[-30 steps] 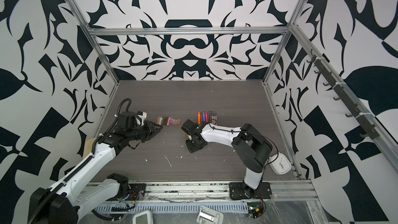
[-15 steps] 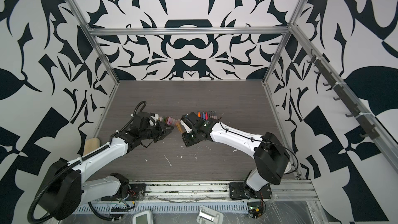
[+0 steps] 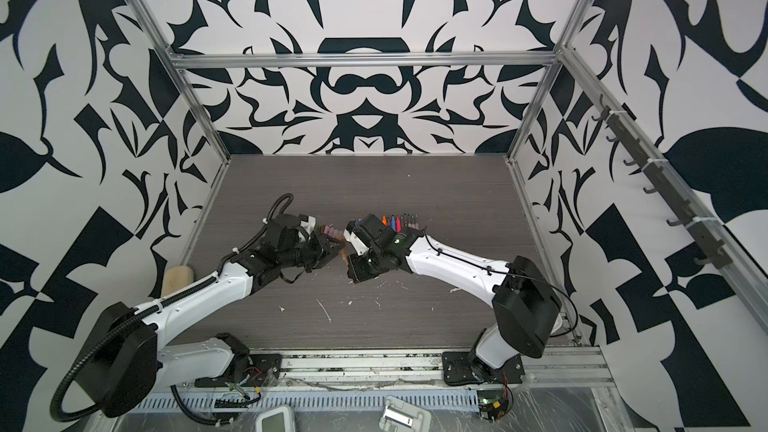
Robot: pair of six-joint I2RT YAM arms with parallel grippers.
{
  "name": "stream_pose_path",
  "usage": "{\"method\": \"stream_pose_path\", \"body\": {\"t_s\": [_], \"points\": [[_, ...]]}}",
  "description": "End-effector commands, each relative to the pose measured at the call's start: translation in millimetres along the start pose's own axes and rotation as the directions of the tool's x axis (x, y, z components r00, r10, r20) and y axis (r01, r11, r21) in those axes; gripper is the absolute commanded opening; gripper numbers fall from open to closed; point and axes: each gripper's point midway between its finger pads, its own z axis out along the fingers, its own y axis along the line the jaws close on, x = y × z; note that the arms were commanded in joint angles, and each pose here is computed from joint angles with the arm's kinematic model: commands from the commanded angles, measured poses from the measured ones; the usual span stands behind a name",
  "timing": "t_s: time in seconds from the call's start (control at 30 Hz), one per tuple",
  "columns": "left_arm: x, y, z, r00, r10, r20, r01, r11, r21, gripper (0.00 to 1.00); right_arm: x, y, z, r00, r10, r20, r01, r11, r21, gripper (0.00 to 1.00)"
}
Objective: Open the pen caps
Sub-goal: 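Close the left gripper on the tan cap above the right gripper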
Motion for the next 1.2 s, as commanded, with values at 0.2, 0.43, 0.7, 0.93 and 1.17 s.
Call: {"method": "stream_pose_path", "body": {"t_s": [0.2, 0.43, 0.7, 0.93, 1.17], "points": [[-6, -11, 0, 1.000, 0.004, 0.023, -0.005, 1.000, 0.020, 0.29, -16, 34, -29, 0.995, -0.043, 0.089, 0.053, 0.992, -0.115, 0.09], [-6, -14, 0, 1.000, 0.015, 0.015, -0.015, 1.000, 0.026, 0.14, -13, 31, -26, 0.996, -0.043, 0.077, 0.051, 0.993, -0.110, 0.09], [-4, -15, 2, 1.000, 0.024, -0.001, -0.024, 0.999, 0.025, 0.00, -16, 27, -27, 0.996, -0.039, 0.080, 0.046, 0.996, -0.079, 0.24], [-3, -16, 3, 1.000, 0.031, -0.007, -0.030, 0.999, 0.026, 0.00, -20, 26, -27, 0.996, -0.043, 0.084, 0.048, 0.997, -0.067, 0.26], [-1, -18, 4, 0.999, 0.034, -0.012, -0.034, 0.999, 0.026, 0.00, -25, 25, -22, 0.996, -0.038, 0.078, 0.043, 0.997, -0.064, 0.27]]}}
